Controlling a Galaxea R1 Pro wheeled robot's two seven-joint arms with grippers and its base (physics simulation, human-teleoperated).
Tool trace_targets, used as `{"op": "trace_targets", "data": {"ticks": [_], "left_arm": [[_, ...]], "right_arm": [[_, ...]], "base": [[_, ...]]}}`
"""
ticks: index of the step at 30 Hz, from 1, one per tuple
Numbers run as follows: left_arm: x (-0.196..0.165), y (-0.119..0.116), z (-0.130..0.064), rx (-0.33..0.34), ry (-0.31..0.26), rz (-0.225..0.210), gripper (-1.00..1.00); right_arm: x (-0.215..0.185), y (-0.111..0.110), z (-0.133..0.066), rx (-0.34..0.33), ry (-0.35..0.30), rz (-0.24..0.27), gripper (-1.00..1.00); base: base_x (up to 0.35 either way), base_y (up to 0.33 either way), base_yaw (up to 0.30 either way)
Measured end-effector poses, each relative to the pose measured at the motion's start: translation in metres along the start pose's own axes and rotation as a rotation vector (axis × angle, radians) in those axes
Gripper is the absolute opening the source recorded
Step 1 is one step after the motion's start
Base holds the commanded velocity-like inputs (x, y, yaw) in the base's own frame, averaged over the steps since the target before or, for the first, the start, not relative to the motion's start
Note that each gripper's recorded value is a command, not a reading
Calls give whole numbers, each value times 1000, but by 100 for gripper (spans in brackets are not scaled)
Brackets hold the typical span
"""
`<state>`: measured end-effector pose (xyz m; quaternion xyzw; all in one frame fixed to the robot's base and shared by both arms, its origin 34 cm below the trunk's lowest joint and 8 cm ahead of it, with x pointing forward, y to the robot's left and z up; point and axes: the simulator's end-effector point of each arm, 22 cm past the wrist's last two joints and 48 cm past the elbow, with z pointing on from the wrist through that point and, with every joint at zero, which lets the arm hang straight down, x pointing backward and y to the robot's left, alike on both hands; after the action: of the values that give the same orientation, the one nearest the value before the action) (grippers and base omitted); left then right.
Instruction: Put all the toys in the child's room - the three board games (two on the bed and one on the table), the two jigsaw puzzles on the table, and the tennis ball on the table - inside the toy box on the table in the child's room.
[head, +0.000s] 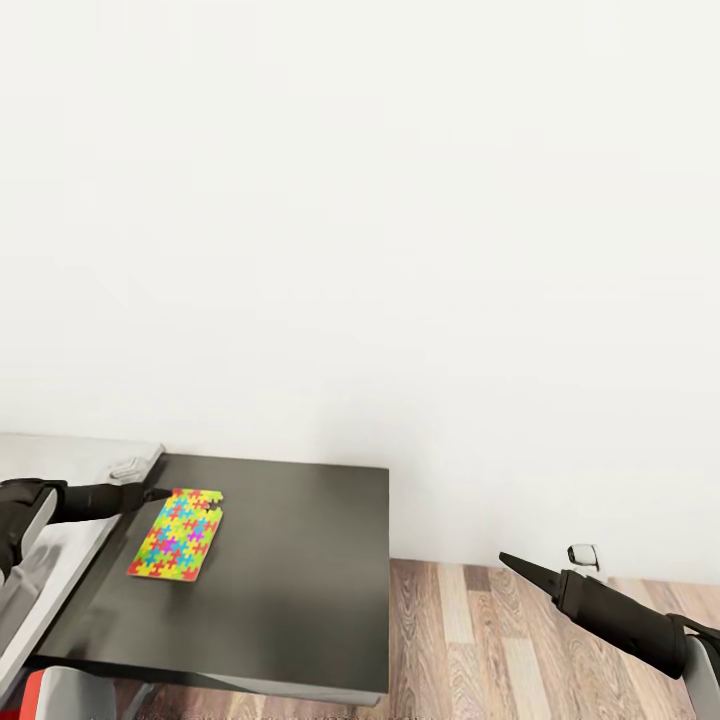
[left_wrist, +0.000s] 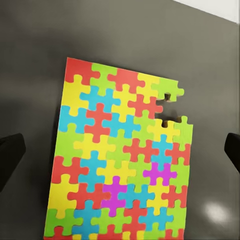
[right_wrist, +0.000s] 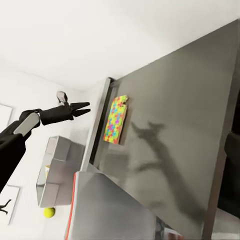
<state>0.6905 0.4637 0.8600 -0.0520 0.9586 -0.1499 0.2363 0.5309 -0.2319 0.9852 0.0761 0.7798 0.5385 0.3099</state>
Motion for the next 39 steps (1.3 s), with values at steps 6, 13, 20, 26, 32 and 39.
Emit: {"op": "trace_targets", "data": {"ticks": [6,13,20,26,32,39], "left_arm": [[4,1,3,10,10,-1,100],[8,3,7,9,21,-4,100],[12,4,12,11,27,-3,100],[16,6,16,12,36,-4,100],[19,7,20,11,45,-7,100],[24,9,25,10,56,-10,100]], "right_arm": [[2,-4,1,5,4,8,100],[4,-8,2,10,9,17,100],[6,-12,3,14,13,25,100],[8,-15,3,18,17,33,100],[10,-19,4,23,21,41,100],[12,-23,5,29,26,49,100]], "base": [[0,0,0],[0,0,0],[0,0,0],[0,0,0],[0,0,0],[0,0,0]]}}
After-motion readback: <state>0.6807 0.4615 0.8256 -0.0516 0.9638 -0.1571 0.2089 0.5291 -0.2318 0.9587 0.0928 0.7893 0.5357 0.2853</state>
